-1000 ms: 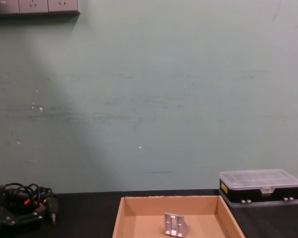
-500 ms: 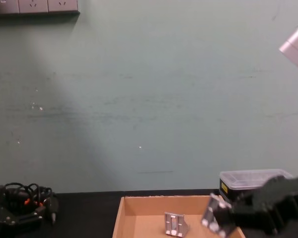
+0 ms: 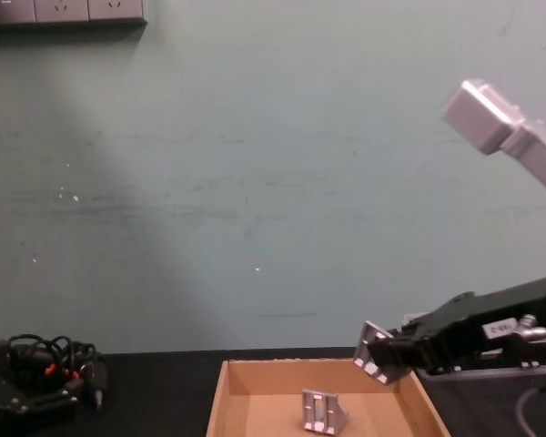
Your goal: Use one hand to pick up the angle iron from the table and place it into the box.
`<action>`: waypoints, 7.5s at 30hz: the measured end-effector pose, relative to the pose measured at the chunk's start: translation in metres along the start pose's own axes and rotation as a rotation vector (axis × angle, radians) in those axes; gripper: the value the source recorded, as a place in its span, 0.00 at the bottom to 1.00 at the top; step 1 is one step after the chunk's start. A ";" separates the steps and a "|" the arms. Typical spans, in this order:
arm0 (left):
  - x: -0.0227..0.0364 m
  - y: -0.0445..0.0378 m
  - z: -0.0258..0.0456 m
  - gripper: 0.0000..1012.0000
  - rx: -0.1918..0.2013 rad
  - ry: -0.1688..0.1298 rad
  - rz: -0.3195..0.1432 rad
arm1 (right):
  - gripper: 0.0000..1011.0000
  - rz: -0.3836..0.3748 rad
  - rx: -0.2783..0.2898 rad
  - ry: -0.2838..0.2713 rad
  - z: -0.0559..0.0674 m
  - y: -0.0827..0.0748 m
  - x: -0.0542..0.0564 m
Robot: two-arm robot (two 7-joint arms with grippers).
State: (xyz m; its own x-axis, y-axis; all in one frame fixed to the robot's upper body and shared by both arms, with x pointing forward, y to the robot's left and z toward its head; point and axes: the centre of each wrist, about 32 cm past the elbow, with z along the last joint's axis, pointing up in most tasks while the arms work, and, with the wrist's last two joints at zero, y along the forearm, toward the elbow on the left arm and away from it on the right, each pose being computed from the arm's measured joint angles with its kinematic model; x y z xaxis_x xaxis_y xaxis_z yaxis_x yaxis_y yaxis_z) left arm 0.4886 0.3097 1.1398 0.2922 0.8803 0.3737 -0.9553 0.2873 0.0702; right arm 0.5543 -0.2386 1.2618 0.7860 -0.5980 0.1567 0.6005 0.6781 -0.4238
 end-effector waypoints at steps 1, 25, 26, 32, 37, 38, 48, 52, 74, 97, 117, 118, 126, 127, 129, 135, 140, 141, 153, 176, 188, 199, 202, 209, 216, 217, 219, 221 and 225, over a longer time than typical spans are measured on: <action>0.0000 0.0000 0.0000 1.00 0.000 0.000 0.000 | 0.09 -0.009 -0.006 0.000 0.001 0.005 0.002; 0.0000 0.0000 0.0000 1.00 0.000 0.000 0.000 | 0.09 -0.033 -0.222 0.055 0.011 0.060 0.020; 0.0000 0.0000 0.0000 1.00 0.000 0.000 0.000 | 0.09 -0.032 -0.232 0.059 0.011 0.063 0.020; 0.0000 0.0000 0.0000 1.00 0.000 0.000 0.000 | 0.09 -0.026 -0.252 0.067 0.010 0.068 0.019; 0.0000 0.0000 0.0000 1.00 0.000 0.000 0.000 | 0.09 -0.025 -0.263 0.069 0.008 0.073 0.018; 0.0000 0.0000 0.0000 1.00 0.000 0.000 0.000 | 0.09 -0.025 -0.265 0.070 0.008 0.074 0.018; 0.0000 0.0000 0.0000 1.00 0.000 0.000 0.000 | 0.10 -0.026 -0.264 0.068 0.007 0.074 0.018; 0.0000 0.0000 0.0000 1.00 0.000 0.000 0.000 | 0.19 -0.026 -0.263 0.067 0.008 0.074 0.018; 0.0000 0.0000 0.0000 1.00 0.000 0.000 0.000 | 0.86 -0.025 -0.257 0.068 0.008 0.073 0.018; 0.0000 0.0000 0.0000 1.00 0.000 0.000 0.000 | 0.99 0.259 0.030 -0.028 0.002 0.004 -0.012; 0.0000 0.0000 0.0000 1.00 0.000 0.000 0.000 | 0.99 0.442 -0.003 -0.150 -0.037 0.003 -0.041; 0.0000 0.0000 0.0000 1.00 0.000 0.000 0.000 | 0.99 0.447 -0.007 -0.153 -0.037 0.005 -0.040; 0.0000 0.0000 0.0000 1.00 0.000 0.000 0.000 | 0.99 0.484 -0.041 -0.191 -0.042 0.021 -0.039; 0.0000 0.0000 0.0000 1.00 0.000 0.000 0.000 | 0.99 0.485 -0.044 -0.193 -0.042 0.022 -0.039; 0.0000 0.0000 0.0000 1.00 0.000 0.000 0.000 | 0.99 0.489 -0.053 -0.197 -0.044 0.026 -0.040; 0.0000 0.0000 0.0000 1.00 0.000 0.000 0.000 | 0.99 0.491 -0.075 -0.197 -0.048 0.033 -0.040; 0.0000 0.0000 0.0000 1.00 0.000 0.000 0.000 | 0.99 0.479 -0.083 -0.188 -0.050 0.038 -0.040; 0.0000 0.0000 0.0000 1.00 0.000 0.000 0.000 | 0.99 0.477 -0.083 -0.186 -0.051 0.038 -0.040; 0.0000 0.0000 0.0000 1.00 0.000 0.000 0.000 | 0.99 0.469 -0.082 -0.181 -0.052 0.046 -0.042; 0.0000 0.0000 0.0000 1.00 0.000 0.000 0.000 | 0.90 0.465 -0.095 -0.189 -0.054 0.054 -0.046; 0.0000 0.0000 0.0000 1.00 0.000 0.000 0.000 | 0.53 0.465 -0.094 -0.189 -0.054 0.053 -0.046; 0.0000 0.0000 0.0000 1.00 0.000 0.000 0.000 | 0.47 0.465 -0.094 -0.189 -0.054 0.053 -0.046; 0.0000 0.0000 0.0000 1.00 0.000 0.000 0.000 | 0.47 0.465 -0.094 -0.189 -0.054 0.053 -0.046; 0.0000 0.0000 0.0000 1.00 0.000 0.000 0.000 | 0.47 0.465 -0.094 -0.189 -0.054 0.053 -0.046; 0.0000 0.0000 0.0000 1.00 0.000 0.000 0.000 | 0.47 0.458 -0.086 -0.185 -0.053 0.052 -0.045; 0.0000 0.0000 0.0000 1.00 0.000 0.000 0.000 | 0.47 0.456 -0.082 -0.184 -0.052 0.051 -0.045; 0.0000 0.0000 0.0000 1.00 0.000 0.000 0.000 | 0.47 0.449 -0.073 -0.181 -0.050 0.050 -0.045; 0.0000 0.0000 0.0000 1.00 0.000 0.000 0.000 | 0.47 0.439 -0.058 -0.178 -0.047 0.047 -0.045; 0.0000 0.0000 0.0000 1.00 0.000 0.000 0.000 | 0.47 0.426 -0.030 -0.174 -0.038 0.043 -0.044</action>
State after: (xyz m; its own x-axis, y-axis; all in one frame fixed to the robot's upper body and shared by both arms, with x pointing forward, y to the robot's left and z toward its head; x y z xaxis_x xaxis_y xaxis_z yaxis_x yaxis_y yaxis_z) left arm 0.4886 0.3097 1.1398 0.2923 0.8803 0.3737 -0.9552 0.2874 0.0703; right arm 0.5401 -0.1995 1.2028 0.9763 -0.1867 0.1091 0.2163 0.8336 -0.5083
